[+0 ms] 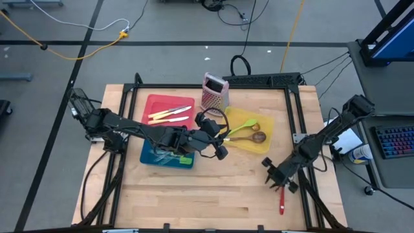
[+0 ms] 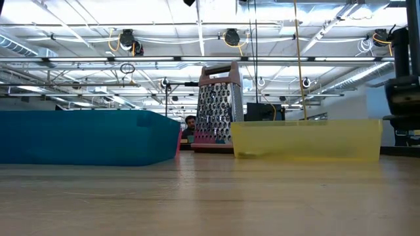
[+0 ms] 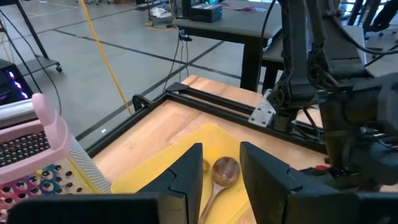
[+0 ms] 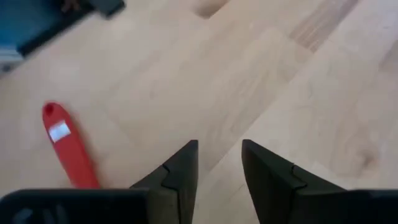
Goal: Pick & Place Kitchen Items
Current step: Put the red spoon into the yellow bin
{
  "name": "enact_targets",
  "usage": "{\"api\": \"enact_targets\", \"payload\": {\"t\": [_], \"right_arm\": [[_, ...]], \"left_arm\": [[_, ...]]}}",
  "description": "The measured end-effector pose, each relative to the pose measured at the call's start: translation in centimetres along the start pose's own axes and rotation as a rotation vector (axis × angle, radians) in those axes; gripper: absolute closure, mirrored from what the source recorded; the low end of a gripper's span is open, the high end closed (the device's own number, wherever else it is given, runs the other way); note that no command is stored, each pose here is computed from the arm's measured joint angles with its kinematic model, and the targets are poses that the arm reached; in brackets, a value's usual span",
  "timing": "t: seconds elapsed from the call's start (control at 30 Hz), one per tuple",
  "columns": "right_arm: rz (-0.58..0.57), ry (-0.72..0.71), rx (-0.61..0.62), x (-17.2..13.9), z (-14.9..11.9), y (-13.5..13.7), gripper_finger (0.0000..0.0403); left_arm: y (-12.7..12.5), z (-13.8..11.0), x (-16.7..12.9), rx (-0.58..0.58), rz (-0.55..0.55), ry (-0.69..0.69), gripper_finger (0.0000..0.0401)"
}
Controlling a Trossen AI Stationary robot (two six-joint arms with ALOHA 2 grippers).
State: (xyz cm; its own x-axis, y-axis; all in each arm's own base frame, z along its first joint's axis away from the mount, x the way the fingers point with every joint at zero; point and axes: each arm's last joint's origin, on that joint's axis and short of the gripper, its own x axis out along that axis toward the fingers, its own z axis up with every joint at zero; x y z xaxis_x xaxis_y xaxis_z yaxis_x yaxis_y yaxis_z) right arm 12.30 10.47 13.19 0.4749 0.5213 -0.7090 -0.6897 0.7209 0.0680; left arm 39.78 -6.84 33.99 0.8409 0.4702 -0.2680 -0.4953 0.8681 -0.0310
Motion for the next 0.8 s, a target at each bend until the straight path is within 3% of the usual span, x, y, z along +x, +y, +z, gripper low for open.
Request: {"api": "enact_targets", "payload": {"t": [0.17,0.3,0.5,0.67,0.8], "right_arm": [[0.159,-0.028,0.014,0.0,0.2,0.4,0.029],[0.191,-0.205,0.153,-0.3,2.1,0.5,0.0298],[0.087,-0.364,0.276,-0.6,3.5,0.2,0.0309],[0.046,-0.458,0.595,-1.0,4.1,-0.5,0.031],[0.109,-0.324,0.895,-0.5,3.1,-0.3,0.0312]], "left_arm": [[-0.1,0.0,0.0,0.0,-0.022,0.006,0.029],[-0.1,0.1,0.0,-0.008,-0.024,-0.003,0.029],[-0.1,0.2,0.0,-0.015,-0.027,-0.011,0.029],[-0.1,0.2,0.0,-0.017,-0.027,-0.014,0.029],[-0.1,0.2,0.0,-0.017,-0.027,-0.014,0.029]]}}
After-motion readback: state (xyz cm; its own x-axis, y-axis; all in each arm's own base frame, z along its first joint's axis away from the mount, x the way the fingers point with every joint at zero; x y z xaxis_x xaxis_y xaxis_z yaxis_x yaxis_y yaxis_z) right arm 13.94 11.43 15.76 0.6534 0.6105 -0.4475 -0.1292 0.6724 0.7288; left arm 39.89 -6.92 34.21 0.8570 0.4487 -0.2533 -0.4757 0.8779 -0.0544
